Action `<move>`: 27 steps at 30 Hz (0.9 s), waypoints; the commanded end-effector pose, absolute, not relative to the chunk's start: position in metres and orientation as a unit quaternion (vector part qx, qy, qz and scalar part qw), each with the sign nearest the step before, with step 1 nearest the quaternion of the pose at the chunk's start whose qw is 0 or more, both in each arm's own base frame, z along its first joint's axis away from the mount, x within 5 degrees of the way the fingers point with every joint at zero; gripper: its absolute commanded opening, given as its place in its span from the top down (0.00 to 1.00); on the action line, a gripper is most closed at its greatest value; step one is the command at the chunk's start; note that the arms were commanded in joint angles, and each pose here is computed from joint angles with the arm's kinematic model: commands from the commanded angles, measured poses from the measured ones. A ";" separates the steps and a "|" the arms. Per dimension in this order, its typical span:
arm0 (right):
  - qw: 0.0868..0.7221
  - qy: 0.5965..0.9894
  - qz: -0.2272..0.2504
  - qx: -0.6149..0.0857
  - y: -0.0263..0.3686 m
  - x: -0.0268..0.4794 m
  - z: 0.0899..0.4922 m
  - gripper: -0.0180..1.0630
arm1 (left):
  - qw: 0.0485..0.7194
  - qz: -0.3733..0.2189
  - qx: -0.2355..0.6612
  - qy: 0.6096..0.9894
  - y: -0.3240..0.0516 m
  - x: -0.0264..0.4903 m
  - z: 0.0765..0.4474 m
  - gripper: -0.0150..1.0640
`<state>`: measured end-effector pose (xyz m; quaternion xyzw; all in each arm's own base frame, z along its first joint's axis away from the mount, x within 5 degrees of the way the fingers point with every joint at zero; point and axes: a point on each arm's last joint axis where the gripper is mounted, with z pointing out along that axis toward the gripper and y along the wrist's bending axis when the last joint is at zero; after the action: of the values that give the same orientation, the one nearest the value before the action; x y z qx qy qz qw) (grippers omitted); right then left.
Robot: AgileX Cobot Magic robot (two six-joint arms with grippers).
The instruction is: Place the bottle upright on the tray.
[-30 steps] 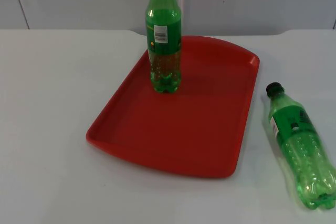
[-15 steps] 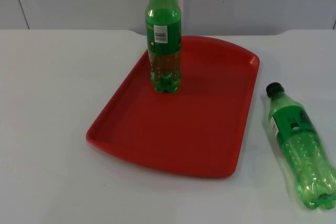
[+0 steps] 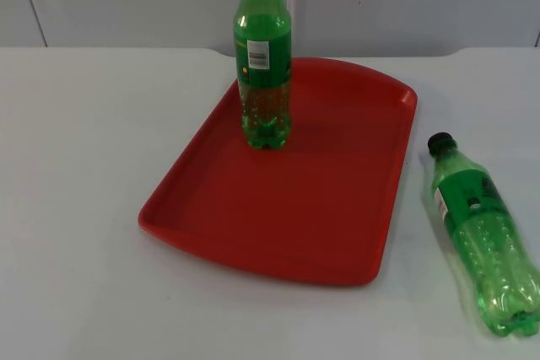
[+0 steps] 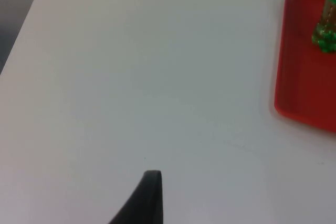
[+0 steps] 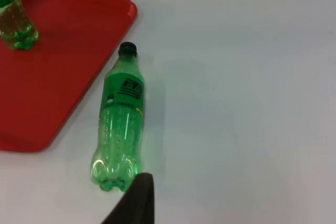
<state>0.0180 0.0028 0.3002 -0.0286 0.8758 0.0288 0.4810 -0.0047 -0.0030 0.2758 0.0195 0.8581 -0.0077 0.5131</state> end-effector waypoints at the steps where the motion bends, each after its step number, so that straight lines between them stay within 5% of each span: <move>1: 0.480 0.876 0.033 -0.025 0.004 0.033 0.314 0.01 | 0.513 -0.009 0.021 0.858 -0.003 -0.005 0.275 0.03; 27: 0.286 0.958 0.027 -0.028 0.022 0.287 0.362 0.01 | 0.513 -0.009 0.021 0.858 -0.003 -0.005 0.275 0.03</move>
<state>0.2716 0.0228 0.3615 -0.0269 0.9551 0.0284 0.2938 -0.0047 -0.0030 0.2758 0.0195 0.8581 -0.0077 0.5131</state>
